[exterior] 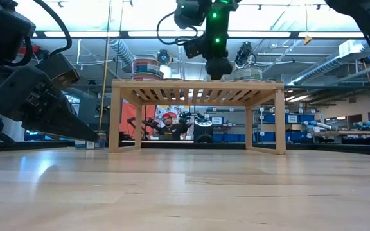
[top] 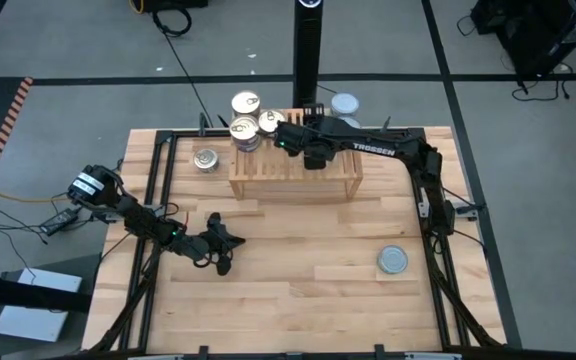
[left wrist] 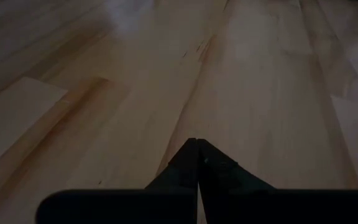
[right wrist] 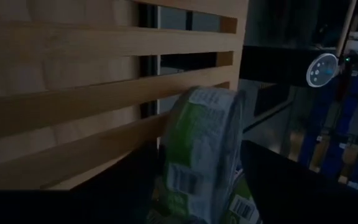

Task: Stack canned seafood by type on shelf
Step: Put the green tuna can on the shelf, then stack the blue-pink tuna can on top of the other blue tuna can on the shelf

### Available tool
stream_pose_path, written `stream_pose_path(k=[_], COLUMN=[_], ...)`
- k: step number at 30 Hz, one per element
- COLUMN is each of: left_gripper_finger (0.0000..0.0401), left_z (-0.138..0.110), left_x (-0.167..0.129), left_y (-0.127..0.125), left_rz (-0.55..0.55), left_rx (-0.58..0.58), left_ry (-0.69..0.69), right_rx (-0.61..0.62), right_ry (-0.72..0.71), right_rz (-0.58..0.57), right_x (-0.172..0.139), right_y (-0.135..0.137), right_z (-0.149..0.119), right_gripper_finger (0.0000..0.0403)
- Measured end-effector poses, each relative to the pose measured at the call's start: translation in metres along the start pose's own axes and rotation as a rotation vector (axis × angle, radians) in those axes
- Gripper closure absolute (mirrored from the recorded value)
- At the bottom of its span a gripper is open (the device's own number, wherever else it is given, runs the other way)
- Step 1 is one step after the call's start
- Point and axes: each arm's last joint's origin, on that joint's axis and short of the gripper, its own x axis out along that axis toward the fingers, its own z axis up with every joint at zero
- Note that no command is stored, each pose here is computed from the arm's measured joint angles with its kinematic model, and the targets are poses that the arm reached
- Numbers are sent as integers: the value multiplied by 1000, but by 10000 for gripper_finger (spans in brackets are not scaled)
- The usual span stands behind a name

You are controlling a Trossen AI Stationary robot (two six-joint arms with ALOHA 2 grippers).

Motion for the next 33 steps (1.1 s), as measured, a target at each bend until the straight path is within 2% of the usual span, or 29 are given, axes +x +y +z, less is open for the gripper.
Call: stream_pose_path(k=[5,9,14,18,23,29,33], left_gripper_finger=[394,394,394,394,394,394,394], left_z=[0,0,0,0,0,0,0], left_x=[0,0,0,0,0,0,0], left_y=[0,0,0,0,0,-1,-1], left_rz=[0,0,0,-15,-17,-21,-22], left_rx=[0,0,0,0,3,4,4], left_ry=[0,0,0,9,10,12,12], right_rx=[-10,-25,-10,28,138,255,284], right_ry=[-2,-12,-44,-81,-171,-229,-281], right_rz=[10,22,42,65,117,245,298], right_x=[-2,-9,-31,-68,-105,-126,-136], right_y=[2,4,-1,-9,-25,-34,-40], right_z=[0,1,0,-6,-25,-50,-58], right_gripper_finger=[123,109,112,133,194,314,390])
